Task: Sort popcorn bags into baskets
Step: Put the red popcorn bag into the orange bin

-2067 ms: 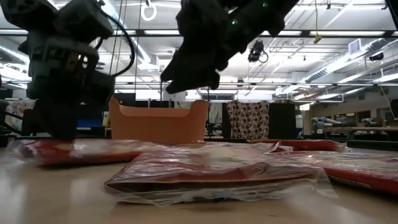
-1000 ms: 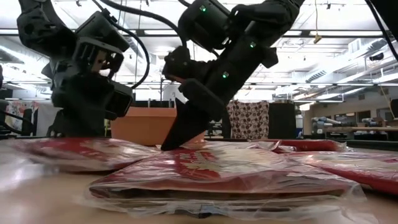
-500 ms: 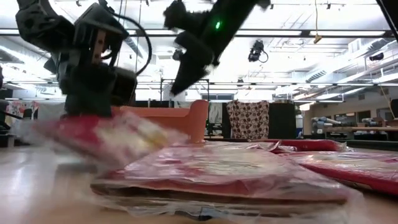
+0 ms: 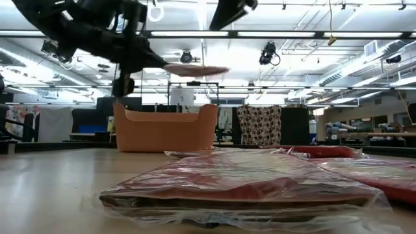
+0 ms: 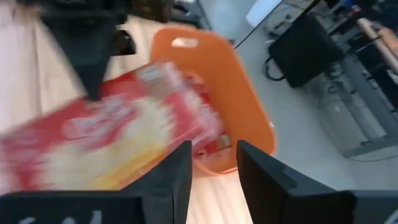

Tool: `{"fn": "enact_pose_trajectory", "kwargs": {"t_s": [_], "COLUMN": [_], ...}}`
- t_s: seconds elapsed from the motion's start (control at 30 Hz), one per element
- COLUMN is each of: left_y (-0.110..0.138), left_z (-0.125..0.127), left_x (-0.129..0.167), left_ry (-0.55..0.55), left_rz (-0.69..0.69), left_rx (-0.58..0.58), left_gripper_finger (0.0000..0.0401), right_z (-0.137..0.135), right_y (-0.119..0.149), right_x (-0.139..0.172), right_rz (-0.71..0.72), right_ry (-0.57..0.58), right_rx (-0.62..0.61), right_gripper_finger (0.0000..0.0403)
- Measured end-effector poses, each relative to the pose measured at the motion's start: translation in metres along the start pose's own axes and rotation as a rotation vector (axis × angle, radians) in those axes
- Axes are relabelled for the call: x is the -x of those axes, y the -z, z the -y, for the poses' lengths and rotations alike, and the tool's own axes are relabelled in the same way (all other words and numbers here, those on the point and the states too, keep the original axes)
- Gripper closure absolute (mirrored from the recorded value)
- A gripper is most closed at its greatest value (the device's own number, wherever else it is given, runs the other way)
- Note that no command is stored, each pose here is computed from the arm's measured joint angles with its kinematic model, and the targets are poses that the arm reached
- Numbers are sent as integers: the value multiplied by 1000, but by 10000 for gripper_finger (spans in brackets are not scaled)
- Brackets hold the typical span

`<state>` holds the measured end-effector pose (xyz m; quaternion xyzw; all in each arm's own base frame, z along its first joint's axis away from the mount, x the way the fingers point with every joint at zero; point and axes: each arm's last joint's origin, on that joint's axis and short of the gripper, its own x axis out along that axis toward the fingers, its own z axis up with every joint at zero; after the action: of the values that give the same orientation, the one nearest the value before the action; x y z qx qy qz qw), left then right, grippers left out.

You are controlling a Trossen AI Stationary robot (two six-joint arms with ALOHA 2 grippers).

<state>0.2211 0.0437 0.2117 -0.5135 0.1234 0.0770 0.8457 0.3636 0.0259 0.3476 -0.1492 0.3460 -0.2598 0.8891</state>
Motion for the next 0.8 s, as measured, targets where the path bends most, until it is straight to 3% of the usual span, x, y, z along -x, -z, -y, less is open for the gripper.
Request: {"fn": "enact_pose_trajectory", "kwargs": {"t_s": [0.2, 0.4, 0.57, 0.8], "left_y": [-41, -59, -57, -50], "left_z": [-5, 9, -4, -18], "left_x": [14, 20, 8, -9], "left_ry": [-194, -423, -550, -628], "left_rz": [280, 477, 434, 357], "left_rx": [166, 159, 162, 127], "left_gripper_finger": [400, 400, 391, 298], "right_z": [35, 35, 37, 60], "right_y": [-5, -3, 2, 15], "right_x": [16, 0, -21, -40], "right_rz": [48, 16, -49, -165], "right_ry": [37, -38, -155, -295], "right_rx": [-156, -269, -279, -315], "right_gripper_finger": [279, 287, 283, 245]}}
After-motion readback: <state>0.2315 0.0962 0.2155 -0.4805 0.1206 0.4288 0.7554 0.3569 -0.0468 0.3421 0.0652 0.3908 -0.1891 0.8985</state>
